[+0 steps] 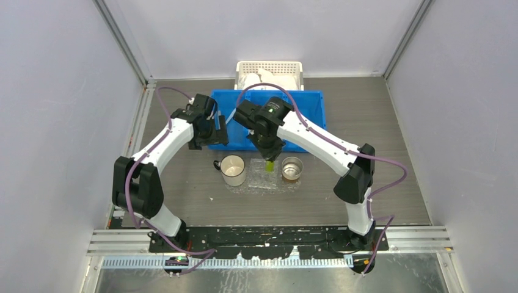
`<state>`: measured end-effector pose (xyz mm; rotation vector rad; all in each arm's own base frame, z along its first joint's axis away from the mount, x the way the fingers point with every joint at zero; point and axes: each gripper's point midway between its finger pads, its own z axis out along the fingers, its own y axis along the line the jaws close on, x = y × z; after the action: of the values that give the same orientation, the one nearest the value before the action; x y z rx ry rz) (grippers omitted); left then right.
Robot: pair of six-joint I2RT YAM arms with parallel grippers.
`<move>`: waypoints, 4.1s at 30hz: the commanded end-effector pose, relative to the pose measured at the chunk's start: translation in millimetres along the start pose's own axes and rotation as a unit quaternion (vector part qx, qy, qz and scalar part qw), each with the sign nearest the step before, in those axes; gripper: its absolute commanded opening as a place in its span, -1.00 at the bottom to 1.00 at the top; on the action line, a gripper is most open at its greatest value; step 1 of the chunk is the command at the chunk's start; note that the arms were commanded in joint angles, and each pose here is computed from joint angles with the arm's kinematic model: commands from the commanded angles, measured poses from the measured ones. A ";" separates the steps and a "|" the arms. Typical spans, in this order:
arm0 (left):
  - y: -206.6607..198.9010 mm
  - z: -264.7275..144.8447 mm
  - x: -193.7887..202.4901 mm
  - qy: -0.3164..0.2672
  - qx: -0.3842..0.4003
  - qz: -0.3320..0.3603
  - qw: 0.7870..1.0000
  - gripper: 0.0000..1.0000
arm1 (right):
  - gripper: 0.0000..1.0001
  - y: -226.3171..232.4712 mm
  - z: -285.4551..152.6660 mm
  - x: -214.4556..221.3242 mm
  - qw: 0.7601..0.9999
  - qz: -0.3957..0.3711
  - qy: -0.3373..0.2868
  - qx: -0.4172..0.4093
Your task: Prepare toiletry sets of a toothbrush and toothpaste on the tray
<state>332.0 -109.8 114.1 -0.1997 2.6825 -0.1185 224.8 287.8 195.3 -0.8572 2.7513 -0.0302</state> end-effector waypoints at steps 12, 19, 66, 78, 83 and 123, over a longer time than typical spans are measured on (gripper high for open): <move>-0.6 -7.9 -17.0 -0.032 0.007 -0.002 0.999 0.99 | -0.98 -7.4 17.5 1.1 1.000 -0.005 0.018 -0.002; 1.3 -8.0 -16.8 -0.032 0.005 -0.004 0.999 0.99 | -0.70 -8.6 28.1 1.8 1.000 -0.004 0.026 -0.005; 7.8 -14.4 -20.2 -0.046 0.004 -0.014 0.999 1.00 | 0.12 -131.8 174.1 -182.0 0.947 0.286 -0.146 0.025; 6.8 -16.2 -20.2 -0.049 0.012 -0.016 0.999 0.99 | 0.09 -119.1 218.3 -162.7 0.947 0.306 -0.096 0.024; 6.3 -16.8 -21.3 -0.050 0.014 -0.017 0.999 1.00 | -0.48 -116.3 227.5 -158.1 0.948 0.305 -0.087 0.024; -119.2 -145.5 -73.4 -0.066 0.365 -0.092 0.924 0.99 | -0.67 39.9 -60.4 -126.0 0.936 0.027 -0.232 -0.264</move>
<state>351.1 -194.2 280.0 -0.2214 2.3312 -0.9940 284.2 381.5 247.7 -0.7630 2.4776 0.7971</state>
